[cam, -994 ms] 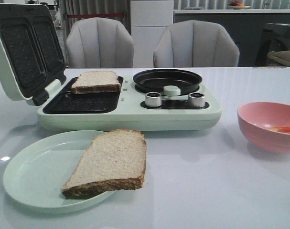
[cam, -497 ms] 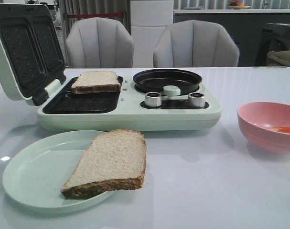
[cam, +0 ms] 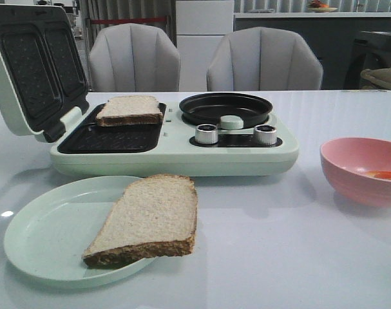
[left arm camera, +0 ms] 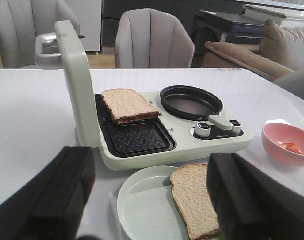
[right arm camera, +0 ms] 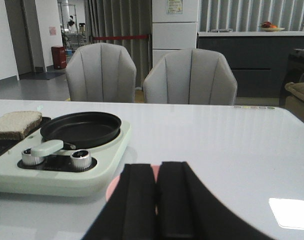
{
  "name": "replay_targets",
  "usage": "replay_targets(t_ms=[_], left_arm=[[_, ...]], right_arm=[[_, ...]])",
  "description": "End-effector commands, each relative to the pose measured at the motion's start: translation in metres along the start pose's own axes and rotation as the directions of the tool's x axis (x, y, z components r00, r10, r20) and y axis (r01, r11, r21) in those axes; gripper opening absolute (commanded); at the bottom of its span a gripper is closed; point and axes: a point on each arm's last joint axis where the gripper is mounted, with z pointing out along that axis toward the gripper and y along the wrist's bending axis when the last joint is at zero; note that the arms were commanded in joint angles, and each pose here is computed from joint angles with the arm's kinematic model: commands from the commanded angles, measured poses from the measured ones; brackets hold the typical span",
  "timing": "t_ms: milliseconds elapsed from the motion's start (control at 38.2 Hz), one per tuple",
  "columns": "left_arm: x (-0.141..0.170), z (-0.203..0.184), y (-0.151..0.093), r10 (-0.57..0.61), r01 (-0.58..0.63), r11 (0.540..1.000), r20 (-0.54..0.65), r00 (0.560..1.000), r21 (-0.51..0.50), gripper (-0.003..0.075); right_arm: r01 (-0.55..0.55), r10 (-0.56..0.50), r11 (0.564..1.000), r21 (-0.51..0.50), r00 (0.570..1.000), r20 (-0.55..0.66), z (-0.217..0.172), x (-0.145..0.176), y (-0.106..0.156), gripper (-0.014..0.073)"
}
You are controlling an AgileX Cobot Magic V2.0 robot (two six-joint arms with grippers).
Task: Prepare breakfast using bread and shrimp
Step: 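Withdraw the left gripper away from the breakfast maker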
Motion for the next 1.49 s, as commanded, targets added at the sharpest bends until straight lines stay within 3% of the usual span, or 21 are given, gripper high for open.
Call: replay_targets(t_ms=[0,157,314,733,837,968,1020,1203,1308,1465], left_arm=[[-0.014,-0.002,-0.003,-0.005,0.002,1.0,0.093,0.996,0.031,0.0529],[-0.014,-0.002,-0.003,-0.005,0.002,1.0,0.093,0.996,0.031,0.0529],[-0.014,-0.002,-0.003,-0.005,0.002,1.0,0.093,0.996,0.031,0.0529],[-0.014,-0.002,-0.003,-0.005,0.002,1.0,0.093,0.996,0.031,0.0529],[-0.014,-0.002,-0.003,-0.005,0.002,1.0,0.093,0.996,0.031,0.0529],[-0.014,-0.002,-0.003,-0.005,0.002,1.0,0.093,0.996,0.031,0.0529],[-0.014,-0.002,-0.003,-0.005,0.002,1.0,0.093,0.996,0.031,0.0529],[-0.014,-0.002,-0.003,-0.005,0.002,1.0,0.093,0.996,0.031,0.0529],[-0.014,-0.002,-0.003,-0.005,0.002,1.0,0.093,0.996,0.031,0.0529],[-0.014,-0.002,-0.003,-0.005,0.002,1.0,0.093,0.996,0.031,0.0529]], right_arm=[[-0.004,0.005,1.0,-0.01,0.982,0.189,-0.005,-0.04,0.002,0.0143],[-0.005,0.005,1.0,-0.001,0.998,0.066,0.002,-0.074,0.004,0.0143],[-0.005,0.006,1.0,0.011,0.996,-0.087,0.013,-0.084,0.005,0.0143],[-0.036,0.038,0.999,0.013,0.987,-0.159,0.014,-0.077,0.005,0.0151],[-0.075,0.075,0.997,0.01,0.979,-0.188,0.013,-0.077,0.006,0.0262],[-0.123,0.121,0.992,0.007,0.961,-0.248,0.013,-0.081,0.008,0.0486],[-0.143,0.139,0.99,0.008,0.948,-0.285,0.016,-0.081,0.01,0.0519],[-0.22,0.212,0.975,0.032,0.883,-0.419,0.049,-0.085,0.013,0.0506],[-0.256,0.237,0.966,0.037,0.817,-0.525,0.077,-0.086,0.017,0.0506],[-0.313,0.232,0.95,0.012,0.678,-0.698,0.118,-0.083,0.028,0.0506]])
